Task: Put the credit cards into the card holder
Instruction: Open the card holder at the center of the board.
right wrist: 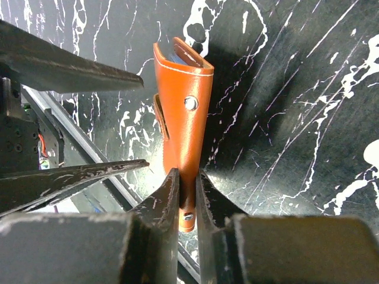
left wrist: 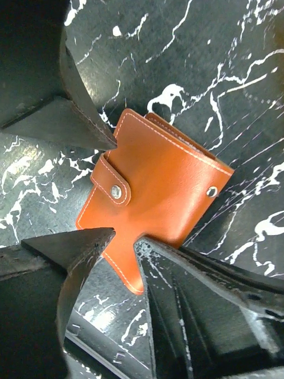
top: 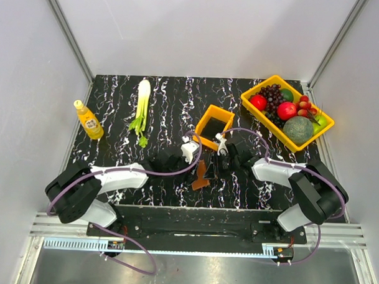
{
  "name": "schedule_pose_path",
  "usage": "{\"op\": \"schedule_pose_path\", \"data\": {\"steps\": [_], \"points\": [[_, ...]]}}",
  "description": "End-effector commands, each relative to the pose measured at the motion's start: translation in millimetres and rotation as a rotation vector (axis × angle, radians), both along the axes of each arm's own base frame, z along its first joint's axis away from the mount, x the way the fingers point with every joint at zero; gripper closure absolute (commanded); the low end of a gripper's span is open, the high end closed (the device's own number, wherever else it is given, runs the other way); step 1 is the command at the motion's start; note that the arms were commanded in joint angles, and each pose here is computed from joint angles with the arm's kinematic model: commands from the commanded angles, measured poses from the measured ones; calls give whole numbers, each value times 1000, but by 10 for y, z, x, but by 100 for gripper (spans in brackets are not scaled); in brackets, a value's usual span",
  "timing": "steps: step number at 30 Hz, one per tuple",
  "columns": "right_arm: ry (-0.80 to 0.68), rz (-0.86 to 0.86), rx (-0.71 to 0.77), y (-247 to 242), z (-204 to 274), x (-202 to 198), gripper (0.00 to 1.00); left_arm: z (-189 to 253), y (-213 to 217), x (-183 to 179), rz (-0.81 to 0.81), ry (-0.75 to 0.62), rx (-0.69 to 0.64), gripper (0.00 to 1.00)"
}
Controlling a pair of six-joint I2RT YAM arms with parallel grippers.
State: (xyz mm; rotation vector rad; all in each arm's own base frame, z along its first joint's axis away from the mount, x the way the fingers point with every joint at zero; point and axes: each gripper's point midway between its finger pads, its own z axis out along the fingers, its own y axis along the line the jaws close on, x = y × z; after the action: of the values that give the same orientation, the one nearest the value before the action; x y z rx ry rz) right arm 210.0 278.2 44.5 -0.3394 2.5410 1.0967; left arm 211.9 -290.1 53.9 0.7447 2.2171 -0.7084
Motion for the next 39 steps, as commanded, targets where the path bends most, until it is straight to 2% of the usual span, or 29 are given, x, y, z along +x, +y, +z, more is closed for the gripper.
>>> {"op": "schedule_pose_path", "data": {"steps": [1, 8, 17, 27, 28, 29, 31, 35, 39], "points": [[-20, 30, -35, 2, -31, 29, 96, 89, -213, -44, -121, -26, -59, 42], [-7, 45, -42, 18, -83, 30, 96, -36, -272, -57, -140, -4, -65, 42], [-11, 29, -52, 9, -80, 61, 96, -330, -117, 18, -86, 37, 90, 46], [-18, -5, -52, 3, -30, 110, 96, -529, -132, -90, -84, 59, 177, 83], [-19, -7, -54, -5, -33, 108, 96, -530, -148, -106, -90, 57, 179, 92], [-19, -13, -55, -7, -31, 109, 96, -526, -162, -108, -89, 52, 181, 96], [-20, -27, -61, -24, -38, 123, 96, -501, -175, -104, -82, 47, 176, 100], [-18, -55, -81, -58, -80, 138, 96, -437, -172, -67, -55, 32, 163, 100], [-19, -174, -151, -191, -177, 255, 96, -324, -46, 17, 47, -20, 135, 100]]}}
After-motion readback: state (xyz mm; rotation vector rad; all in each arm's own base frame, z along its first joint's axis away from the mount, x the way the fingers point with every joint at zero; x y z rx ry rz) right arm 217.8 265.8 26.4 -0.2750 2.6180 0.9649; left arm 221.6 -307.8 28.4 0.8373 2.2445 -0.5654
